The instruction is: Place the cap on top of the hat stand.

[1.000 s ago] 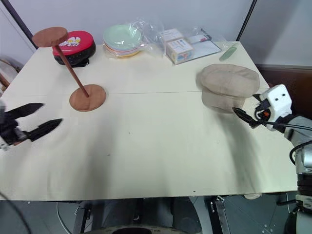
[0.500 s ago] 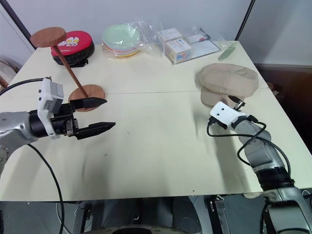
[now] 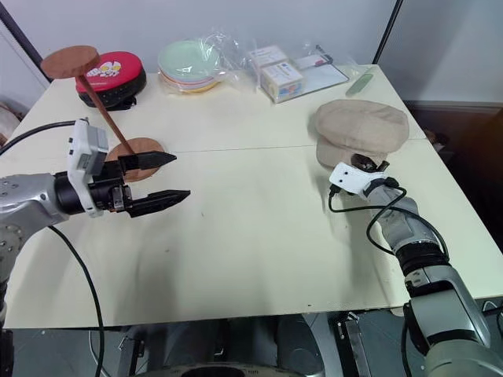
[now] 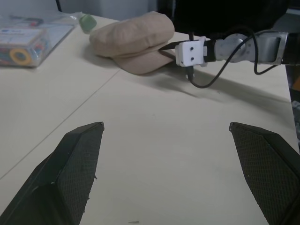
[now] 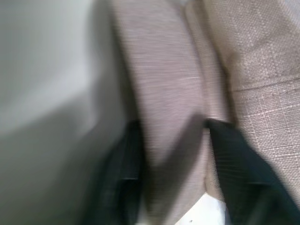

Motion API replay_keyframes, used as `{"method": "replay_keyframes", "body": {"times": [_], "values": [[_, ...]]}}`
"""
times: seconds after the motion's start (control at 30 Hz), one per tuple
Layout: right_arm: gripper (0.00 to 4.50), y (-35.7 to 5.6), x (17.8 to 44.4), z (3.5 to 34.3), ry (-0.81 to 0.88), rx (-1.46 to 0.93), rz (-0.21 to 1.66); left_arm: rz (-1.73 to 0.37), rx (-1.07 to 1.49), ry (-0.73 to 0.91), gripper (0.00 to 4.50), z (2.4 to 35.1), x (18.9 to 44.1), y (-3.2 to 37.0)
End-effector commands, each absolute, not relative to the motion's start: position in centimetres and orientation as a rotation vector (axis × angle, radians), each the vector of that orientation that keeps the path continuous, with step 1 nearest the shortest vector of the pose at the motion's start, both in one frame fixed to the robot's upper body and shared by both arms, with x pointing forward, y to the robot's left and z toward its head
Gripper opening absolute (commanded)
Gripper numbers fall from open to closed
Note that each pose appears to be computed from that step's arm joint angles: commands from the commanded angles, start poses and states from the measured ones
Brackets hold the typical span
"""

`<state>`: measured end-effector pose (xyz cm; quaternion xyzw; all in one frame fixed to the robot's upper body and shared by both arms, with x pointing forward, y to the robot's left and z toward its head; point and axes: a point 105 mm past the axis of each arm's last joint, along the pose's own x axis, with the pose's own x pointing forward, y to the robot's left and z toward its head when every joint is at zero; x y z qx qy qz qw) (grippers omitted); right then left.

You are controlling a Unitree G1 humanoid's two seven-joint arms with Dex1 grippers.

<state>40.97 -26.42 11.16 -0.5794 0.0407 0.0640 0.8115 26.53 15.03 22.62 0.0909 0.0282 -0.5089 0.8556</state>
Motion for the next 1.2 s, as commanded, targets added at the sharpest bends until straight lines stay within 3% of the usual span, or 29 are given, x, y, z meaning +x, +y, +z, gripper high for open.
{"method": "replay_keyframes", "body": {"times": [0.03, 0.23, 0.33, 0.43, 0.5, 0.73, 0.9, 1.2], "values": [[0.05, -26.2, 41.1, 11.2, 0.079, -1.236, 0.152, -1.068, 0.21, 0.012, 4.5, 23.6, 26.3, 14.8], [0.05, -24.9, 41.7, 13.9, -0.018, -1.191, 0.115, -0.991, 0.204, -0.001, 4.5, 24.0, 26.4, 16.0], [0.05, -22.1, 42.1, 18.3, -0.186, -1.186, 0.125, -0.875, 0.155, -0.04, 4.5, 25.0, 26.3, 18.0], [0.05, -15.3, 41.3, 26.6, -0.531, -1.167, 0.197, -0.663, 0.099, -0.097, 4.5, 26.3, 25.4, 22.0], [0.05, -11.8, 40.3, 30.1, -0.692, -1.123, 0.248, -0.563, 0.083, -0.126, 4.5, 27.0, 24.7, 24.1], [0.05, -0.3, 36.9, 37.8, -1.069, -0.955, 0.469, -0.309, 0.038, -0.224, 4.5, 29.7, 21.5, 30.0], [0.05, 5.6, 34.4, 39.3, -1.179, -0.819, 0.64, -0.218, 0.058, -0.233, 4.5, 30.2, 19.9, 31.9], [0.05, 11.0, 33.5, 33.0, -1.079, -0.831, 0.908, -0.153, 0.071, -0.232, 4.5, 29.8, 18.2, 33.7]]}}
